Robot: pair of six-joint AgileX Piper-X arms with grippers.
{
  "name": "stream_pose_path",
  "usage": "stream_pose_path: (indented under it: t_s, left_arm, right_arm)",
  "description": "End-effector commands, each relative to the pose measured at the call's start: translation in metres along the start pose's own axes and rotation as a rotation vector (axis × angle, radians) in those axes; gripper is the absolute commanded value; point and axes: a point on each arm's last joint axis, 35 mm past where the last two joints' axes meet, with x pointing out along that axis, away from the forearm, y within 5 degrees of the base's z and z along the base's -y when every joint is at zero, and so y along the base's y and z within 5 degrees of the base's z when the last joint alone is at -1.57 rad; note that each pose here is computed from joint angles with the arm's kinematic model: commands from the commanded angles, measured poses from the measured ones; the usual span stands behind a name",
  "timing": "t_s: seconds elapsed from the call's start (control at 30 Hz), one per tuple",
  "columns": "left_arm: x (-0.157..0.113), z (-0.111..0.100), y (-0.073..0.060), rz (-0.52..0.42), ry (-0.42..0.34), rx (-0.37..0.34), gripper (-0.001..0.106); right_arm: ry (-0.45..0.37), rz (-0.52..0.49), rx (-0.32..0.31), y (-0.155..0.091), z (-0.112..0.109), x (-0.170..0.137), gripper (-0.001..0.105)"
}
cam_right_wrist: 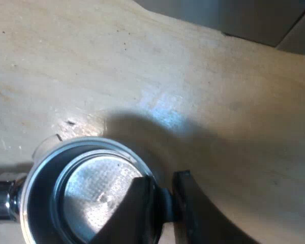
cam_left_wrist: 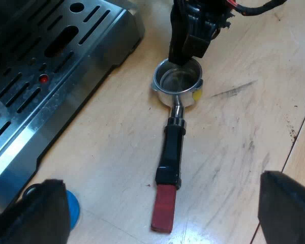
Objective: Put the handle in the coffee machine
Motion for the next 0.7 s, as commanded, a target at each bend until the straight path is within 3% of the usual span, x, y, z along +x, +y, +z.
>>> stream_pose_path:
  t_s: [0.03,0.07,0.13,0.23,0.57,0.7]
  left_arm:
    - [0.0,0.002,-0.001,-0.005,-0.011,0.007,0.076]
    - [0.0,0.002,-0.001,-0.005,-0.011,0.007,0.076]
    - [0.0,0.002,-0.001,-0.005,-0.011,0.007,0.076]
    - [0.0,0.002,-0.001,-0.005,-0.011,0.007,0.076]
    - [0.0,0.002,-0.001,-0.005,-0.011,0.007,0.076]
    - [0.0,0.002,-0.001,-0.005,-0.011,0.007,0.076]
  right_arm:
    - [0.018,-0.035,-0.016,-0.001,-0.003,-0.003,0.032]
    - [0.019,-0.043,-0.016,-0.001,-0.003,-0.003,0.034]
    - [0.024,-0.055,-0.016,-0.002,-0.004,-0.003,0.054]
    - [0.021,-0.054,-0.016,-0.001,-0.002,-0.004,0.064]
    - [0.041,-0.067,-0.044,0.001,0.011,-0.035,0.079]
    - [0.045,-0.066,-0.063,0.002,0.015,-0.051,0.079]
